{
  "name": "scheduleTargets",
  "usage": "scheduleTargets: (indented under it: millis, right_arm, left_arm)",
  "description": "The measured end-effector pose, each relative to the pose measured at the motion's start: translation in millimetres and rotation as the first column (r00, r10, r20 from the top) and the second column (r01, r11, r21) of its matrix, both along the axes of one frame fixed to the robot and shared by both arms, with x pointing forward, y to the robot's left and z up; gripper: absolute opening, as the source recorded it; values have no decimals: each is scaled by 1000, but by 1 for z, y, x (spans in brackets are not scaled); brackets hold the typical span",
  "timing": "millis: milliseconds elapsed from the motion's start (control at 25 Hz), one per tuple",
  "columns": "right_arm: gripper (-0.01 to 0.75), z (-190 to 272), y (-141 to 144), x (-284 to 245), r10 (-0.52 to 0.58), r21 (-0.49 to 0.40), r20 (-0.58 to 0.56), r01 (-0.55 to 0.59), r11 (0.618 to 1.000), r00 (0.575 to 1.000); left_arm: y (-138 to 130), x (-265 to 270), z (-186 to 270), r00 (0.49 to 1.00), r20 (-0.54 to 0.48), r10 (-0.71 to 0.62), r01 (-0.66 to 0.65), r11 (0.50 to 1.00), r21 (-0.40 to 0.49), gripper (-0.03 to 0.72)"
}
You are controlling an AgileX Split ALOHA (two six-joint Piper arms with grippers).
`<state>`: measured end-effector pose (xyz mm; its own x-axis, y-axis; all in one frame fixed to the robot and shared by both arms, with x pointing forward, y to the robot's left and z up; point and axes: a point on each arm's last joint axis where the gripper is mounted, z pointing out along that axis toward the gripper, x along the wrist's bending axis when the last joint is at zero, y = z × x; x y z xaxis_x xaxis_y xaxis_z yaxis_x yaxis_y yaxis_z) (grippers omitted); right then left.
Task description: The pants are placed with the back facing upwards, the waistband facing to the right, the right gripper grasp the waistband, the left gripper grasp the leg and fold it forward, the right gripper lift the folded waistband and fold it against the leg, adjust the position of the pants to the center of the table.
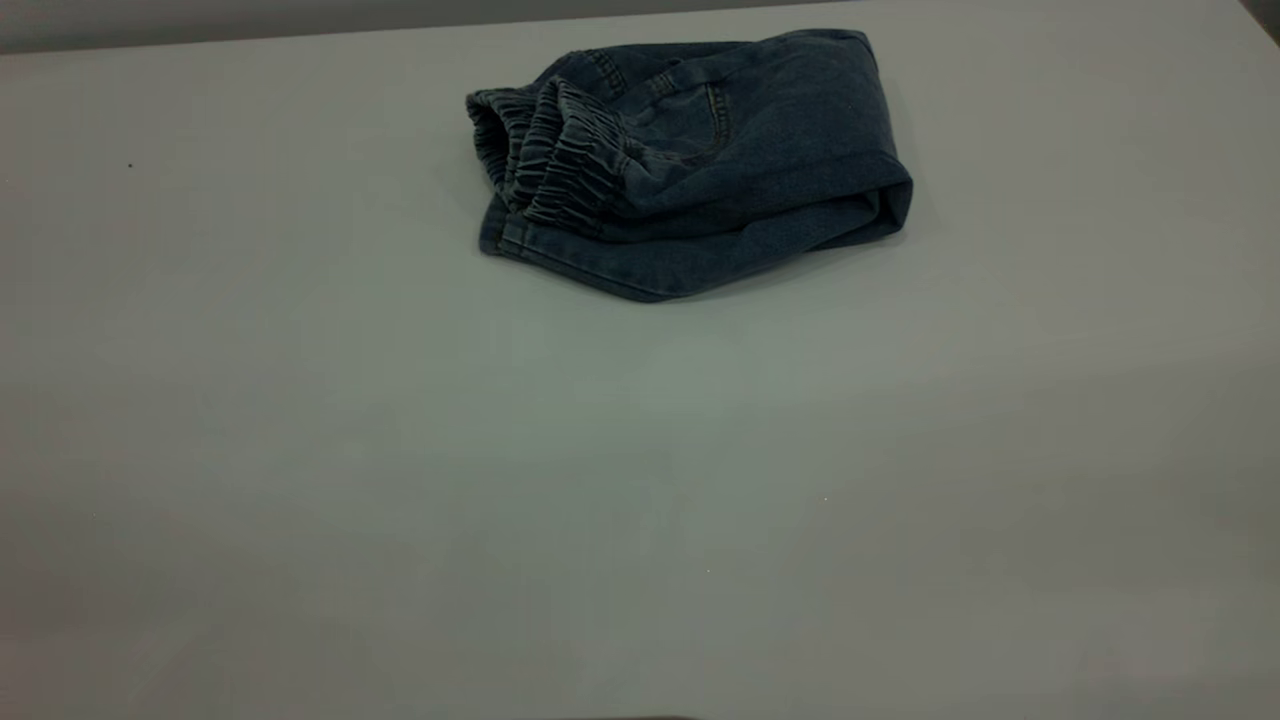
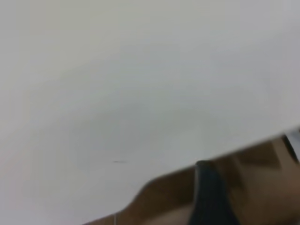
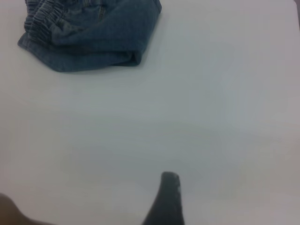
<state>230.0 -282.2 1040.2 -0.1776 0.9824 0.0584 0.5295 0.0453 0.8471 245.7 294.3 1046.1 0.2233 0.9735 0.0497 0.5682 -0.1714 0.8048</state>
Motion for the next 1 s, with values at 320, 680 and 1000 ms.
scheduleTargets:
  millis: [320, 680, 1000]
  right_arm:
    - [590, 0, 1, 1, -70, 3, 0, 70, 998, 998]
    - [590, 0, 1, 1, -78, 8, 0, 78, 997, 997]
    - [590, 0, 1, 1, -78, 8, 0, 78, 997, 997]
  left_arm:
    - [0, -17, -1, 987, 103, 127, -127, 992, -11, 412]
    - [0, -17, -1, 989, 99, 108, -107, 994, -10, 412]
    - [0, -17, -1, 989, 99, 108, -107, 994, -10, 412]
